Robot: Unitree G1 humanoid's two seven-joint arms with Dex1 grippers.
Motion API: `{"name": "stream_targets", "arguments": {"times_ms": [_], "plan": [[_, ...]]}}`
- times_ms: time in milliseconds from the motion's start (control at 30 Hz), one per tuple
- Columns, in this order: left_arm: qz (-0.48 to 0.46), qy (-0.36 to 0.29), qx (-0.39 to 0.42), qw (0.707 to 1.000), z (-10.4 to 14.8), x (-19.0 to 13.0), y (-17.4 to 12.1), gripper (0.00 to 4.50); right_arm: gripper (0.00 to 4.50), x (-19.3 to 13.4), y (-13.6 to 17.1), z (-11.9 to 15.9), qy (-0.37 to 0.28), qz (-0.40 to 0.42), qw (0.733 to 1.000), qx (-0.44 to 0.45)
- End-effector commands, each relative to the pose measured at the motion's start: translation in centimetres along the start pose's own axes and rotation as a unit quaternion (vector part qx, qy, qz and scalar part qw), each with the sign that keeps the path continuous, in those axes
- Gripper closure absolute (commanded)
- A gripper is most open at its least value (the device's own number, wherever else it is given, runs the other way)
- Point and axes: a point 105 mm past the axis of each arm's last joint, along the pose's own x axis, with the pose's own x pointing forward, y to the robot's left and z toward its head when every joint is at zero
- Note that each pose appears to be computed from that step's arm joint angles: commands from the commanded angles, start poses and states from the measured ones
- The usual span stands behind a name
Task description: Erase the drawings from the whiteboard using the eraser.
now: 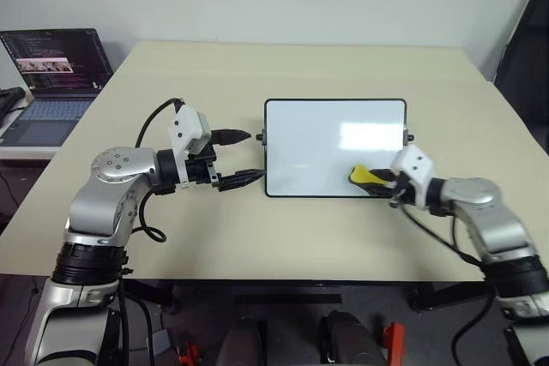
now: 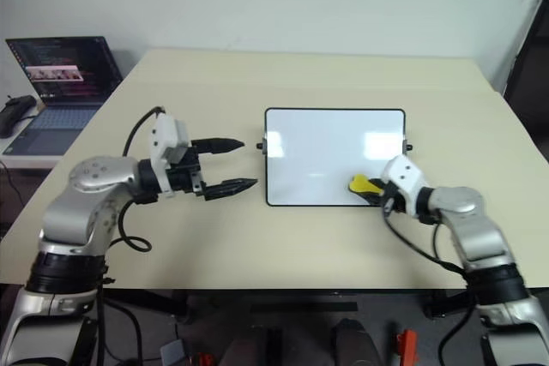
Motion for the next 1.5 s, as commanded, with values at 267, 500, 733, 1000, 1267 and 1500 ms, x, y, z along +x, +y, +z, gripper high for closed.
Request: {"name": "stream_targets", "arguments": {"times_ms": [267,500,733,1000,1267,1500], "plan": [[-0.042,-0.032,0.011,0.999,1.1,1.9,-1.3,0.0,3.5,-9.0,-10.2,-4.1,0.089,-0.272,0.952,0.112],[-0.072,-0.039,0.013,0.997,1.1,3.5,-2.3,0.0,3.5,-8.4,-11.4,-8.6,0.157,-0.291,0.928,0.171],[-0.072,-0.037,0.01,0.997,0.7,3.2,-2.8,0.0,3.5,-8.3,-11.9,-9.7,0.17,-0.288,0.925,0.178],[-0.061,-0.034,0.01,0.998,0.5,2.8,-2.7,0.0,3.5,-7.9,-12.5,-10.1,0.178,-0.293,0.923,0.174],[-0.038,-0.028,0.012,0.999,0.2,2.1,-2.0,0.0,0.91,-7.6,-13.2,-8.6,0.15,-0.294,0.931,0.159],[0.079,-0.055,0.004,0.995,0.5,-0.3,1.4,0.0,0.01,-6.0,-12.6,-2.5,0.019,-0.285,0.954,0.092]]}}
